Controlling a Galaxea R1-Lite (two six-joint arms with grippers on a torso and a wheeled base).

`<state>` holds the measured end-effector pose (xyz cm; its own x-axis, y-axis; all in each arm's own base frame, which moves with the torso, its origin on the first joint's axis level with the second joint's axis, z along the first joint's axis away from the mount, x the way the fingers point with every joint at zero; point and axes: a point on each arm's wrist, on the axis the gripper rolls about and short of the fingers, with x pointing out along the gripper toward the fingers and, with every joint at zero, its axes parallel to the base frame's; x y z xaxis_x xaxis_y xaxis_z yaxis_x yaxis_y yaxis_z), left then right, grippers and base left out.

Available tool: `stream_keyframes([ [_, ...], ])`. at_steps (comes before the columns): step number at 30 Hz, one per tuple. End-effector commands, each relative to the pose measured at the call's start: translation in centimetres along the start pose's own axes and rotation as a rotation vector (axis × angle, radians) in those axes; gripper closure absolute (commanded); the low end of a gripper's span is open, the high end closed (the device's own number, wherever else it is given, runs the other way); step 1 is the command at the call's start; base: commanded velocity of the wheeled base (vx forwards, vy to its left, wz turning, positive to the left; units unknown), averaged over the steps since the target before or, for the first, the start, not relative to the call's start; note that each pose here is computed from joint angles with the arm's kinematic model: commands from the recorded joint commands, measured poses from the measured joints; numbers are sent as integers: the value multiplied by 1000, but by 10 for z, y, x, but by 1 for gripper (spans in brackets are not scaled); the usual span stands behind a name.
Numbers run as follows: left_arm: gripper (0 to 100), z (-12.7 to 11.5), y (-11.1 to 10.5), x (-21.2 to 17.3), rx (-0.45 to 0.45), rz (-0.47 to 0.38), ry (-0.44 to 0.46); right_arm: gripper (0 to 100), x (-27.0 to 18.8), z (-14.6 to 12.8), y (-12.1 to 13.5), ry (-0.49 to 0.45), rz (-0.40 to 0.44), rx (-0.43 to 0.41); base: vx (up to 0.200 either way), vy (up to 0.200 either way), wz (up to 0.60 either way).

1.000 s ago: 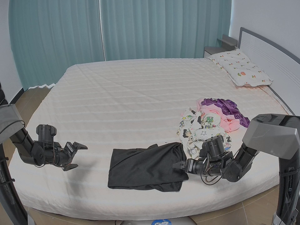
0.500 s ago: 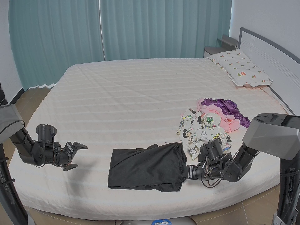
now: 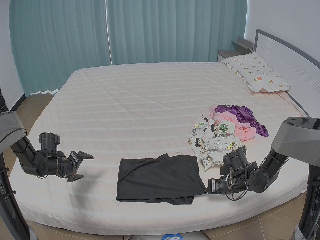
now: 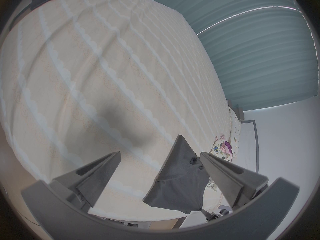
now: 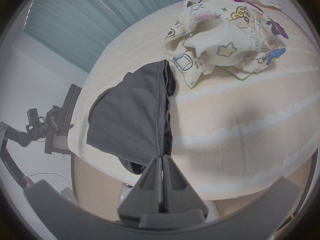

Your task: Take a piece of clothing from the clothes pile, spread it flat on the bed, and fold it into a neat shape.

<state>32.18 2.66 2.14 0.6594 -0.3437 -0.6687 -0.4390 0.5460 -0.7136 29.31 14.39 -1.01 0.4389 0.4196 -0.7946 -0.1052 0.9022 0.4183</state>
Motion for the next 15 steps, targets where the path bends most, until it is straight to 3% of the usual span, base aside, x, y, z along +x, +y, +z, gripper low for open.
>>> stream_keyframes([
  [1,0,0,0,0,-1,0,0,100,-4,1,0,-4,3,-1,0,0,0],
  [4,0,0,0,0,-1,0,0,100,-4,-7,-2,42,-8,-23,0,0,0],
  [5,0,0,0,0,-1,0,0,0,-4,-9,-3,64,-12,-39,0,0,0],
  [10,0,0,0,0,-1,0,0,0,-6,-3,-2,45,-5,-67,0,0,0],
  [14,0,0,0,0,-1,1,0,0,-5,19,8,-33,28,-59,0,0,0],
  [15,0,0,0,0,-1,0,0,0,-1,32,16,-75,51,-23,0,0,0],
])
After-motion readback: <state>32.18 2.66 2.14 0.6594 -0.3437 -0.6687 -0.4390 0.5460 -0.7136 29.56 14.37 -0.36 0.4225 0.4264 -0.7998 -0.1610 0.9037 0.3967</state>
